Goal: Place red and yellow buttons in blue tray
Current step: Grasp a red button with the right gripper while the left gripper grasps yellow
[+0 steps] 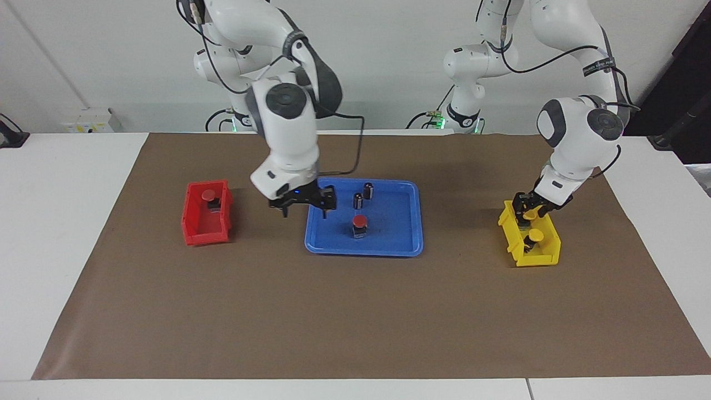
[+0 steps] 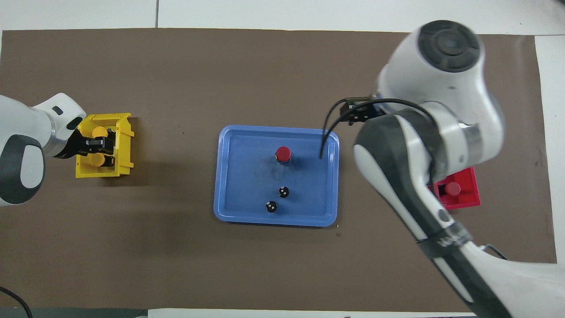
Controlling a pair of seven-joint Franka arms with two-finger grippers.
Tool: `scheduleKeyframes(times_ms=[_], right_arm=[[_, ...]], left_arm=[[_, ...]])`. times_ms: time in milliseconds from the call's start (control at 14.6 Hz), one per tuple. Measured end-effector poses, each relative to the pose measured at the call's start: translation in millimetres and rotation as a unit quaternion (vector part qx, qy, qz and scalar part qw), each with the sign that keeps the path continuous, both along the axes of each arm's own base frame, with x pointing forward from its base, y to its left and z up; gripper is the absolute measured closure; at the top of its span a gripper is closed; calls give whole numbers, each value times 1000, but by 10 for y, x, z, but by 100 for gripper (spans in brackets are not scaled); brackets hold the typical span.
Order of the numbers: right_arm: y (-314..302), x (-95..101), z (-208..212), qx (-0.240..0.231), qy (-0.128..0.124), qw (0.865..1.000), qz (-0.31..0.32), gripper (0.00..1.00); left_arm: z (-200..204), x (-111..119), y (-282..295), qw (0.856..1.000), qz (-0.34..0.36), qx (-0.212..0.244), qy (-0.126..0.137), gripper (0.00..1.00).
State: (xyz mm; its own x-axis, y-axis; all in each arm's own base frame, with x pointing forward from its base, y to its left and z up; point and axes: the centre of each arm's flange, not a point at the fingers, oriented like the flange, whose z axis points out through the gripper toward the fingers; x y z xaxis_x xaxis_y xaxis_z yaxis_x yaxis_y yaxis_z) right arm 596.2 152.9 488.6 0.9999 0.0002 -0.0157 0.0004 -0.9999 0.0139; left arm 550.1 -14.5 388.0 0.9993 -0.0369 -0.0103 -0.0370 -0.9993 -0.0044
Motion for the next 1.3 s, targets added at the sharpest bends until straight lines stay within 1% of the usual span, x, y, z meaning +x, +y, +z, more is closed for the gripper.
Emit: scheduleKeyframes(times_ms=[137,274,411,548,684,821,958,1095,1232,1300], right_arm=[[-722,-297,-77,3,22,999,28,3],[-1101,-544,-272,7,34,998,54,5],[-1422,-705,-524,11,26,996,82,7],[-1669,-882,-803,13,18,995,93,8],[-1707,-1054,-996,14,21,995,96,10],[-1679,-1158,-1056,15,25,995,99,20],[-1753,-1204,-1063,16,22,994,109,21],[-1907,-1239,-1125,15,9,993,115,21],[-1953,-1283,-1208,14,7,993,114,25],[-1948,-1292,-1232,14,5,993,114,25]], left_arm=[[-30,-24,1,1000,0,0,3,32],[-55,-38,2,1000,0,0,5,32],[-61,-39,18,1000,1,0,3,32],[-79,-48,26,1000,2,0,5,32],[-92,-55,32,1000,3,0,6,32],[-93,-55,53,1000,5,0,5,32],[-92,-53,81,1000,6,0,5,32],[-91,-51,139,1000,5,0,4,32],[-102,-52,170,1000,4,0,1,32],[-120,-56,176,1000,4,0,-2,32]])
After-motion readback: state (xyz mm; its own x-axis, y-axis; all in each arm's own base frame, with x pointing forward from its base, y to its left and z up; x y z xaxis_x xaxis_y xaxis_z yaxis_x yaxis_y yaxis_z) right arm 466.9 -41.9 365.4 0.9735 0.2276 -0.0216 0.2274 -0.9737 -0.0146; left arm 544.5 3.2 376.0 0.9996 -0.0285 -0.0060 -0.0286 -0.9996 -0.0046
